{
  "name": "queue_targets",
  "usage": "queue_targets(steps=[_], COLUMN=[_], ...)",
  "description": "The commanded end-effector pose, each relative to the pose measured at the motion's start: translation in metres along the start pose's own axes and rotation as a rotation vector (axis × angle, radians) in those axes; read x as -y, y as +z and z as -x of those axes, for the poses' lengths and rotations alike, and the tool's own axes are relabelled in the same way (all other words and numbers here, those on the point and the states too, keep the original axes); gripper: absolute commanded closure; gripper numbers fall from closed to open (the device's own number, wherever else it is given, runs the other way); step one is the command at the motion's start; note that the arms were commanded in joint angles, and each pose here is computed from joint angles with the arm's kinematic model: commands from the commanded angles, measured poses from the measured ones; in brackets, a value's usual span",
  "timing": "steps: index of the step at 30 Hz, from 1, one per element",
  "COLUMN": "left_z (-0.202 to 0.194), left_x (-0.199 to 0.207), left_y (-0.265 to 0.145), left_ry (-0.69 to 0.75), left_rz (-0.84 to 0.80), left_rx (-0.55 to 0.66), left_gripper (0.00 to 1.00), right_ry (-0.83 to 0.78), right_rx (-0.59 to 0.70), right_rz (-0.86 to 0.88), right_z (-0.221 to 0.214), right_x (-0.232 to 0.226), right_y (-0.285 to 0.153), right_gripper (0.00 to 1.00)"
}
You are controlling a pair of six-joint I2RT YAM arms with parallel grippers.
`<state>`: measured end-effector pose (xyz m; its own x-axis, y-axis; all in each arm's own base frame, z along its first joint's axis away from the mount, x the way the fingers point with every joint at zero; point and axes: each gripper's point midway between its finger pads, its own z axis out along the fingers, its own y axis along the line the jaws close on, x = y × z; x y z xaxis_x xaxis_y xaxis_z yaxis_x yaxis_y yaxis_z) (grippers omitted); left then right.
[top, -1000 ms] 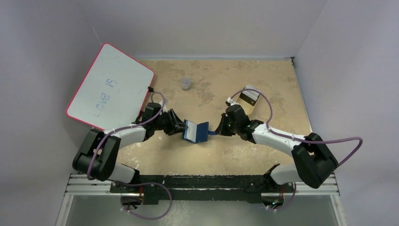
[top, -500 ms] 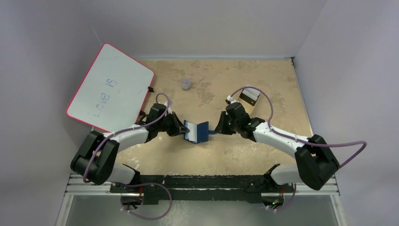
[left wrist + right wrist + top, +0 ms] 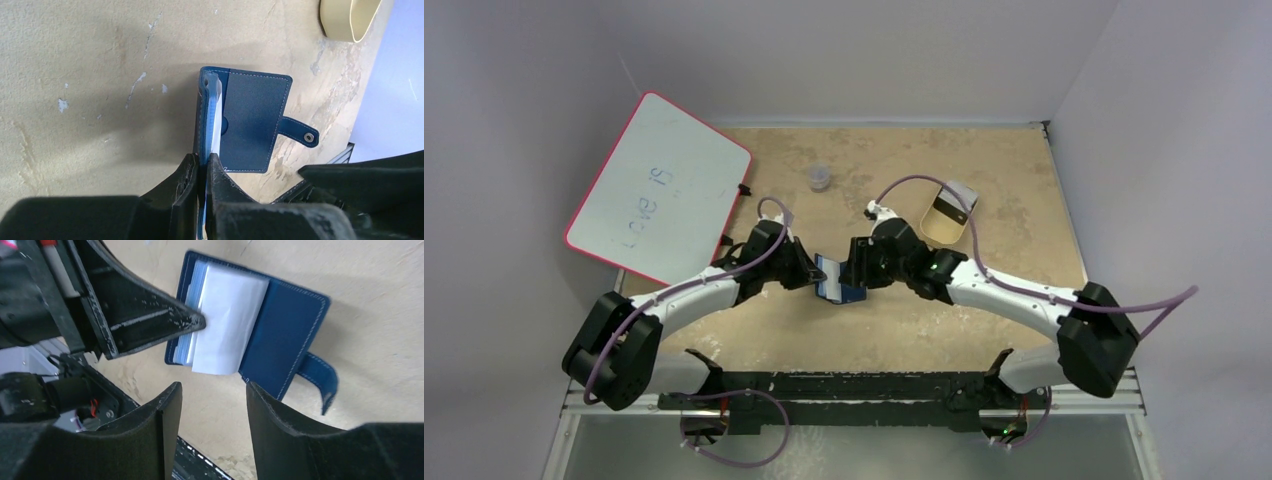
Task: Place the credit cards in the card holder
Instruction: Open the card holder at the center of the board.
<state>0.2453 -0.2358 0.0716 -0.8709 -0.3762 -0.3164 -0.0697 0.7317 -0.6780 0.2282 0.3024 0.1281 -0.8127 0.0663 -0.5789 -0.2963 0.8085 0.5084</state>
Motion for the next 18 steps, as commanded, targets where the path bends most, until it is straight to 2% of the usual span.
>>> queue_targets(steps=[1,6,9,12,16,18], left_z=[0.011,0.006,0.004,0.003,0.004,0.003], left_x=[0.012,0.011,0.011,0.014,0.016,0.013], left_y=[-0.005,-0.005,-0.006,-0.009,-0.01,-0.009], left_ry=[0.003,-0.008,-0.008,-0.014,-0.012,-0.007], left_rz=[-0.028,-0.039,-0.047,-0.074,-0.085,-0.077], left_rx=[0.053,0.046,0.039,0.05,0.057,0.054], left_gripper=[0.96,0.89,0.82,0.8,0.81,0.89], right_ry=[-0.006,-0.024,-0.024,0.014,0.019,0.017], right_rx=[0.02,0.009,-0.024,-0.063,-0.058,-0.063], right_rz=[0.05,0.077,0.041,0.008,-0.04,-0.047], right_z=[0.005,-0.001,-0.011,-0.025,-0.028,-0.031], right_x=[-0.025,-0.026,-0.017,-0.006,0.009,0.014], right_y=[0.01,0.025,0.037,0.042,0.048,0.052], right_gripper=[0.47,0.45,0.44,0.47,0.53,0.56])
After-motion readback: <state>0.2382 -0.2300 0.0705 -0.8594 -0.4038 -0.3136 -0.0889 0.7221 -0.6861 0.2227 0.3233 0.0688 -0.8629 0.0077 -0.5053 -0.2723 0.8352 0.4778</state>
